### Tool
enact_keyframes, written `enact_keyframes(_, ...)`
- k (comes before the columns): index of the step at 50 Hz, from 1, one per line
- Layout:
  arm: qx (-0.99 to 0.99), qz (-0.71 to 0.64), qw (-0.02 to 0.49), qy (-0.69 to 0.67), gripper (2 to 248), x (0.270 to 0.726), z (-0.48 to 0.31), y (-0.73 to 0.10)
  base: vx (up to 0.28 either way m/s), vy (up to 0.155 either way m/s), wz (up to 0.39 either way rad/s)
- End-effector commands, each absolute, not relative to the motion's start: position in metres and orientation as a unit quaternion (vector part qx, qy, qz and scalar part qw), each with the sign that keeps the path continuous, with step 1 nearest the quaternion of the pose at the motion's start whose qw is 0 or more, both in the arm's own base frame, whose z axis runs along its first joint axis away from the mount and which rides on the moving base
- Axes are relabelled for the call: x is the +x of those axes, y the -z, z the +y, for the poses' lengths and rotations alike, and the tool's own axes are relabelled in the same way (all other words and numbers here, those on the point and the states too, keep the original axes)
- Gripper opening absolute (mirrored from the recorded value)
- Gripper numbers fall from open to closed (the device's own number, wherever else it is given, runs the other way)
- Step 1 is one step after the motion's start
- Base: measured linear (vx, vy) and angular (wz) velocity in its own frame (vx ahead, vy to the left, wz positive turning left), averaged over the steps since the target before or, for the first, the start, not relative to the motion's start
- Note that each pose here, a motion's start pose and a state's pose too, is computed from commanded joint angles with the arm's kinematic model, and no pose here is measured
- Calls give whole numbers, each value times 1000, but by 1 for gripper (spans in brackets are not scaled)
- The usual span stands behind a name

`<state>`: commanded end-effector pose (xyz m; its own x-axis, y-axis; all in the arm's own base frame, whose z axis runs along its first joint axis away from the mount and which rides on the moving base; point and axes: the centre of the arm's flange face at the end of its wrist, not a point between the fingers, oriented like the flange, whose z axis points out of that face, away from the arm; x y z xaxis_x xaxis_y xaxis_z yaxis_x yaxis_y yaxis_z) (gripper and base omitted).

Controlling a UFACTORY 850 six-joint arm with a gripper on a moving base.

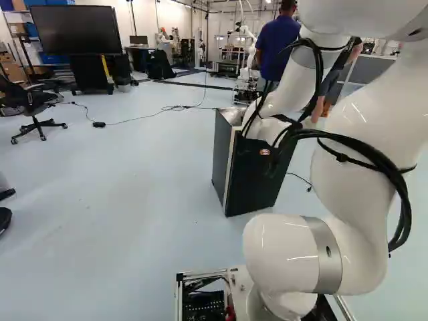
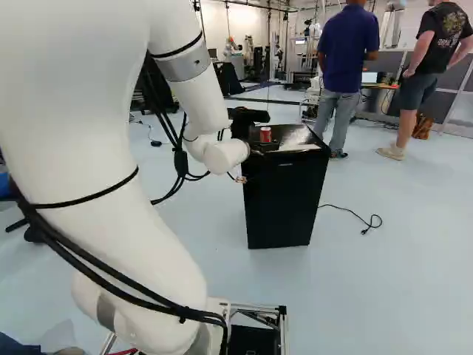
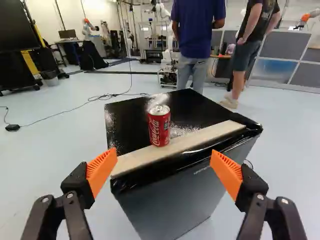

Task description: Grab a drink from the fridge

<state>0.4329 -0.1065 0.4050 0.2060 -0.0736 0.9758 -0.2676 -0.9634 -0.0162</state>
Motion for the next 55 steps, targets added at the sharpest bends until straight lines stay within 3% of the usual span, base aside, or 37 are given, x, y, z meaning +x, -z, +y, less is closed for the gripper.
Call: enact_keyframes(55, 774, -98, 75, -621, 247, 500, -119, -354, 0, 0, 0)
